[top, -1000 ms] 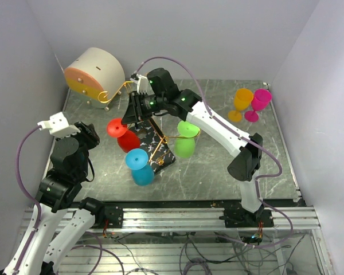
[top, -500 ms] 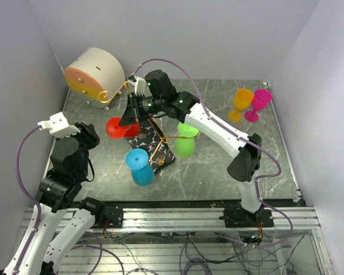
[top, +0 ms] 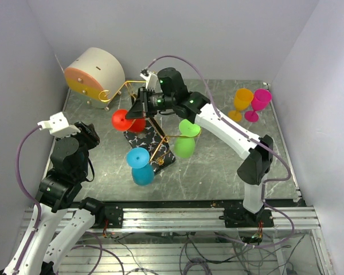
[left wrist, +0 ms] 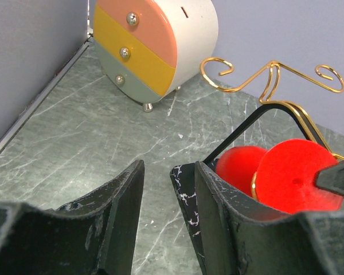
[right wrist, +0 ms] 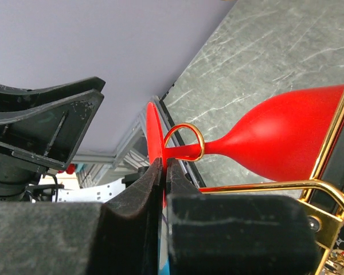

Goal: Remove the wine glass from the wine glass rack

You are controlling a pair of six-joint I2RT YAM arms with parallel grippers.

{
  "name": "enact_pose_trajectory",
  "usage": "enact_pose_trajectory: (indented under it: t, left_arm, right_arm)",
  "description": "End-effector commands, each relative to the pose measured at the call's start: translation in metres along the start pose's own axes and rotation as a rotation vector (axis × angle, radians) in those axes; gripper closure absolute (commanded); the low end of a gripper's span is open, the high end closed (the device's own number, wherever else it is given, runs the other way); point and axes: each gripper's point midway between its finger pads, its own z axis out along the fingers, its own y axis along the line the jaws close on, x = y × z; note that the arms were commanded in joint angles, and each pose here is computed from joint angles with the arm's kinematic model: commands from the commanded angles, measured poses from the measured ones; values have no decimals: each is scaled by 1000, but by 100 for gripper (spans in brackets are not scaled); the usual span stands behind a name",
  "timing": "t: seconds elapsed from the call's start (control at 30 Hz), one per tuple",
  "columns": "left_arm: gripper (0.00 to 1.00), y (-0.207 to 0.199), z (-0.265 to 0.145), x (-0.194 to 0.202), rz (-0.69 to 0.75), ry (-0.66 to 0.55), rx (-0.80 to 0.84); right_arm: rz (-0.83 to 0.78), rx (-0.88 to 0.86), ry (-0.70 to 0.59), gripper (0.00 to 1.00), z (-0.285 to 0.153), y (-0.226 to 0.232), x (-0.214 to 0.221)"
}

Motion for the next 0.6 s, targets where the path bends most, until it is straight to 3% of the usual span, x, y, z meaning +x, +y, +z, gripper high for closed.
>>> enact_pose_trajectory:
  t: [0.0,0.57]
  left_arm:
    - [49,0,1,0,-9,-6,-4]
    - [48,0,3,0,-5,-3,-9]
  right_arm:
    - [-11,-34,-106,100,-29,13,-27]
    - [44,-170,-67,100,-17,15,-32]
